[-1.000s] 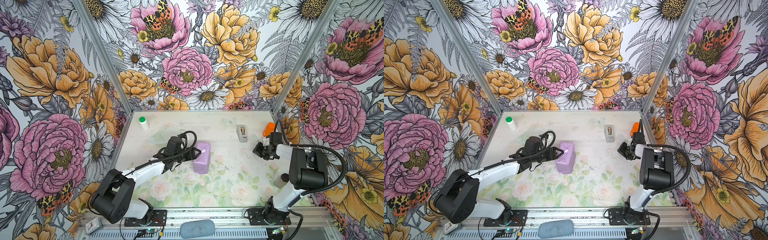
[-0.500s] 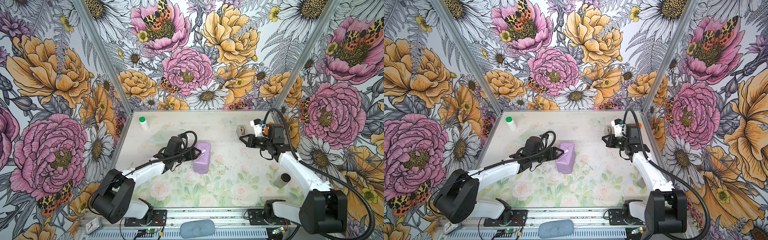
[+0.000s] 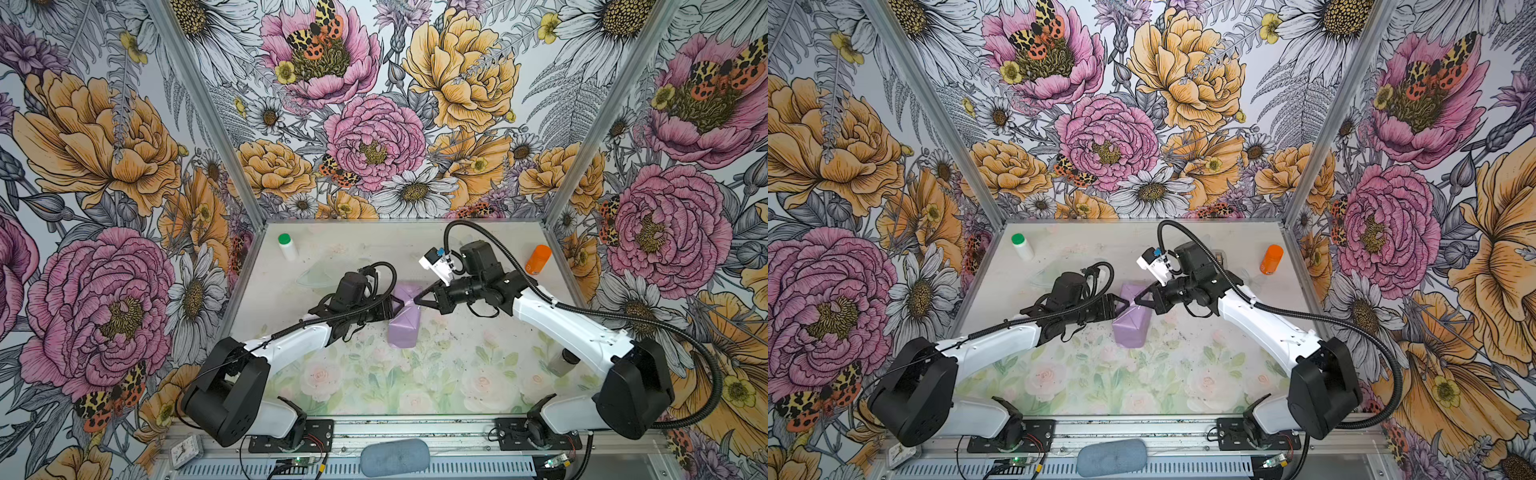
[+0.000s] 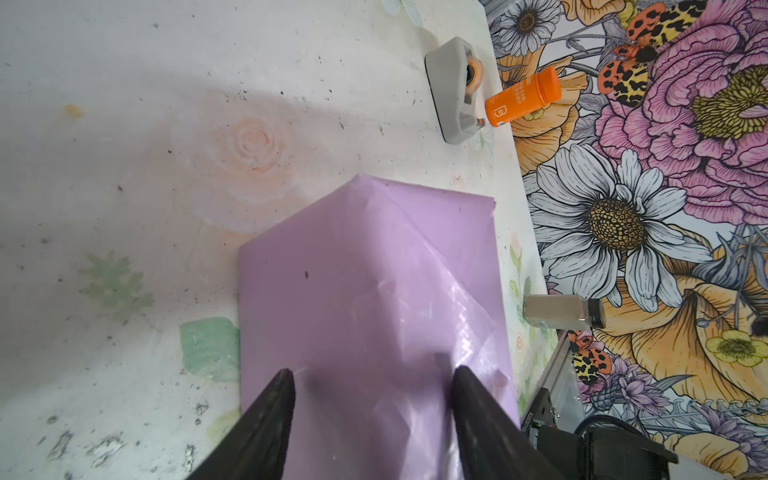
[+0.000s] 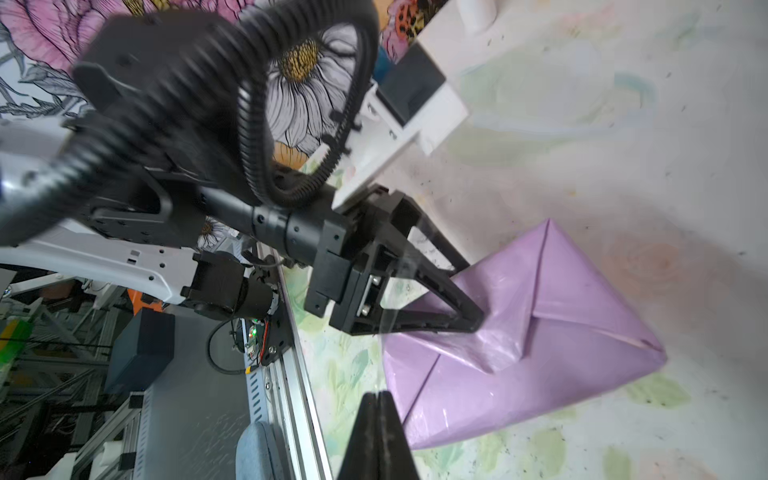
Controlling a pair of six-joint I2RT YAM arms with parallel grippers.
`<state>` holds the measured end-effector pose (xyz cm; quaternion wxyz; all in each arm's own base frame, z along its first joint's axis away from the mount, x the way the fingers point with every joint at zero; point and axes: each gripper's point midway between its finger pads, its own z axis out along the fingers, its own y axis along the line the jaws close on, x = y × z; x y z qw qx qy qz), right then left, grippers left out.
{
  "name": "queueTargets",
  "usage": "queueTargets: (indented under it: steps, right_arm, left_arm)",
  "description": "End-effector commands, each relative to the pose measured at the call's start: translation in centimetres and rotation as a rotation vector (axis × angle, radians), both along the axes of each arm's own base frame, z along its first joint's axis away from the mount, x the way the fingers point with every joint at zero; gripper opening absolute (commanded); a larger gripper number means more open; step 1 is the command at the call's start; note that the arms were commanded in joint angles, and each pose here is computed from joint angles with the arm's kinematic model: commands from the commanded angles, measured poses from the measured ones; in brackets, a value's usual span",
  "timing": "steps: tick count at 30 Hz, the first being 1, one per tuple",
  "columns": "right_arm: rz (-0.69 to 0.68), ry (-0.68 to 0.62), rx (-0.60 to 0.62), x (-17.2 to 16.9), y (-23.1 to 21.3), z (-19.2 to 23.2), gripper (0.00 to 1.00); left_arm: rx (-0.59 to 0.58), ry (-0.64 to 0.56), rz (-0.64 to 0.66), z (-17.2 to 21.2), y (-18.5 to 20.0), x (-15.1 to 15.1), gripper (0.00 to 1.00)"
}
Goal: Wrap the gift box in paper
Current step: 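Bring the right gripper back to the lilac box and press onto the folded flap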
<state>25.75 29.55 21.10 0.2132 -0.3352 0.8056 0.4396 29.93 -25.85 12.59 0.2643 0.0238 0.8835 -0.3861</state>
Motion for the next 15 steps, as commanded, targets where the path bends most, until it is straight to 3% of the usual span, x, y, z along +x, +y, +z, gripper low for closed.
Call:
queueTargets:
  steps: [1, 15]
  right_arm:
    - [0.033, 0.037, -0.048, -0.5, 0.3, -1.1, 0.00]
    - [-0.074, 0.165, -0.133, 1.1, 0.3, -4.5, 0.00]
  left_arm:
    - [0.098, 0.055, 0.005, -2.4, 1.0, -1.0, 0.61]
    - [0.092, 0.051, -0.004, -2.2, 0.6, -0.9, 0.61]
